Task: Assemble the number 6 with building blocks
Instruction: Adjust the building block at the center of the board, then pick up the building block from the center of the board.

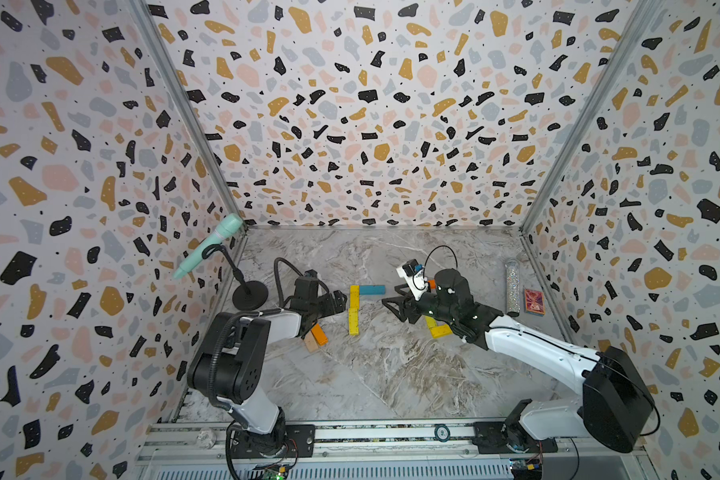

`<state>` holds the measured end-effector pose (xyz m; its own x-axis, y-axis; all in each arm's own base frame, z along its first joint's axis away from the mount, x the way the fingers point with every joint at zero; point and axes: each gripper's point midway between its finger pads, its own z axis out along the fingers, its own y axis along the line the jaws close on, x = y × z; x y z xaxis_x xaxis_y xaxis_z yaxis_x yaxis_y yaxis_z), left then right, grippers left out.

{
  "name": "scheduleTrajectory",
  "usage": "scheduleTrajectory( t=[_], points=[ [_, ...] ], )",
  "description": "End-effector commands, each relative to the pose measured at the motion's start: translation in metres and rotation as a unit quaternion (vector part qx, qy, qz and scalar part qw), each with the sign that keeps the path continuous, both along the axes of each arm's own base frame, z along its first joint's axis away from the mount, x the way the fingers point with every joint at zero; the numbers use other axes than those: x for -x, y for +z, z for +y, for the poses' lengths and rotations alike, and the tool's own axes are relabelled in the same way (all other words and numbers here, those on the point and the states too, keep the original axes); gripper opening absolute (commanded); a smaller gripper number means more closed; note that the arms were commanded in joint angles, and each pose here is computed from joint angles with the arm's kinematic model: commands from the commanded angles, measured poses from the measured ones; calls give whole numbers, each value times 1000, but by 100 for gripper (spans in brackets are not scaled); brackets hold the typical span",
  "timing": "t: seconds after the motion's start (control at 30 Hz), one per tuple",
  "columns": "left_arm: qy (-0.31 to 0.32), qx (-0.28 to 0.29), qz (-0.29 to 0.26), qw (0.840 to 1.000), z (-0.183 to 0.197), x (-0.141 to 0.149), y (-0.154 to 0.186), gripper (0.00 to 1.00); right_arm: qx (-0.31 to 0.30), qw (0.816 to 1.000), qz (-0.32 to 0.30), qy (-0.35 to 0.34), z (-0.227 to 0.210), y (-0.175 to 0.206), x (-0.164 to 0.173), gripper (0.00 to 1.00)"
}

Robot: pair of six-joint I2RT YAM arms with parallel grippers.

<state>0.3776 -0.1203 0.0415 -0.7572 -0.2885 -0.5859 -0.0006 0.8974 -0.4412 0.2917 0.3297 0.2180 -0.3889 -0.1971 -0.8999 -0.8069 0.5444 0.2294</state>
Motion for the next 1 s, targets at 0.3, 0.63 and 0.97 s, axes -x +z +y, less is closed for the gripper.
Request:
scheduleTrajectory(
  t=[0.3,0.63,0.97],
  points=[
    [94,8,-137,986,36,15,117,100,83,993,77,-22,90,-40,-27,64],
    [199,1,-213,957,91,76,169,100,120,986,106,-43,176,-111,-43,64],
    [234,22,-237,942,108,114,180,100,153,980,111,-58,194,-155,-59,65]
  ],
)
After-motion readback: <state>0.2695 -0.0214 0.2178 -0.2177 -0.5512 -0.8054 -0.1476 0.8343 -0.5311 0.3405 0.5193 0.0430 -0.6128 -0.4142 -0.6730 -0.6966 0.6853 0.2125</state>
